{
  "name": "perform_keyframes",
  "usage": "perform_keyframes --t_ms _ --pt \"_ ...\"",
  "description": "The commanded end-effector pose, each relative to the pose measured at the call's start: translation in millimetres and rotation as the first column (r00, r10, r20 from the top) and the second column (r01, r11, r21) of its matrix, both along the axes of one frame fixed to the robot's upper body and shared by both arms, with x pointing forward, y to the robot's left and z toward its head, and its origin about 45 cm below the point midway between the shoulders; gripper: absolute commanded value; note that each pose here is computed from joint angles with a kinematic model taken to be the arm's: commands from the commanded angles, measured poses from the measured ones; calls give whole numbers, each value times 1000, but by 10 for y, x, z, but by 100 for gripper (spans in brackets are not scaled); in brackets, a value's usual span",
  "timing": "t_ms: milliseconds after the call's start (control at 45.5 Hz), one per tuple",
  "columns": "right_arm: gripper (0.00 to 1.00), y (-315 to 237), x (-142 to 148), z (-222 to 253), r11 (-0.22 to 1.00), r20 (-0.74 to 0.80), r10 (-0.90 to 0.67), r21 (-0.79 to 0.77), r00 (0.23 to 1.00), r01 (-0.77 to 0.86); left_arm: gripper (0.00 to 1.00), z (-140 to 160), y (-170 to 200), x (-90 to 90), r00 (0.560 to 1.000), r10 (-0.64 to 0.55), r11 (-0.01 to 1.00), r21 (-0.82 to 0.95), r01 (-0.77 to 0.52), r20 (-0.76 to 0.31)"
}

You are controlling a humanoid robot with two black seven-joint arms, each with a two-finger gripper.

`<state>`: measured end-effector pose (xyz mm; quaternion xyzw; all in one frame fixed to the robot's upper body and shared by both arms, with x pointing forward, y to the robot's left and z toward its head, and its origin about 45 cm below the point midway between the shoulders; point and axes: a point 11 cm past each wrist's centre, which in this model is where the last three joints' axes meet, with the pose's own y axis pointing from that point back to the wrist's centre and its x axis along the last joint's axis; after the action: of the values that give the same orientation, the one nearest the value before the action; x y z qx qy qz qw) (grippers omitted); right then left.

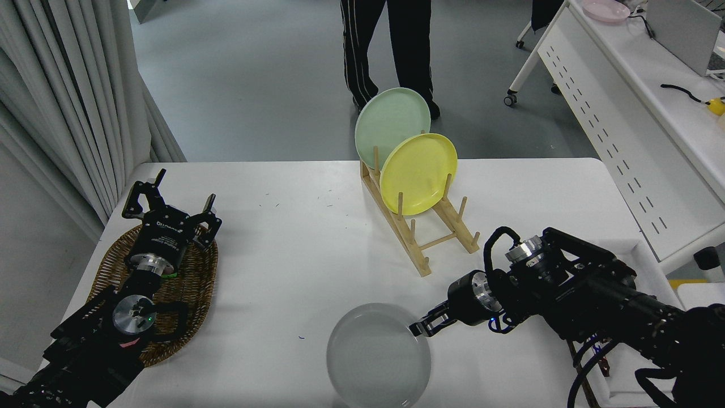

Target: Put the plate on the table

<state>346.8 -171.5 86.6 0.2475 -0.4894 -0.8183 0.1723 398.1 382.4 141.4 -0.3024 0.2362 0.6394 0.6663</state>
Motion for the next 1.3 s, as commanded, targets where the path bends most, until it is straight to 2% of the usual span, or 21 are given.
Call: perform_keyframes --t_ms 0,813,835,879,901,989,1055,1077,1275 --pt "0 -10 24 -9 1000 4 -14 -1 1000 14 100 0 1 0 1000 0 1000 0 0 0" --pt "0 21 53 -12 1000 19 -14 -7 1000 14 100 0 1 0 1000 0 1000 0 0 0" --pt "9 26 52 -11 1000 19 -12 -6 1000 12 100 0 1 0 1000 0 1000 0 0 0" --pt "38 21 53 -12 1000 19 -14 -7 1000 14 100 0 1 0 1000 0 1000 0 0 0" --pt "49 21 53 -12 1000 19 -14 -7 1000 14 100 0 1 0 1000 0 1000 0 0 0" --pt "69 23 58 -7 1000 20 -13 -7 1000 13 100 0 1 0 1000 0 1000 0 0 0" --pt "94 17 55 -14 1000 18 -15 -8 1000 15 100 0 1 0 1000 0 1000 0 0 0" --pt "100 16 55 -15 1000 19 -14 -9 1000 14 100 0 1 0 1000 0 1000 0 0 0" --pt "100 53 84 39 1000 39 0 3 999 0 100 0 1 0 1000 0 1000 0 0 0"
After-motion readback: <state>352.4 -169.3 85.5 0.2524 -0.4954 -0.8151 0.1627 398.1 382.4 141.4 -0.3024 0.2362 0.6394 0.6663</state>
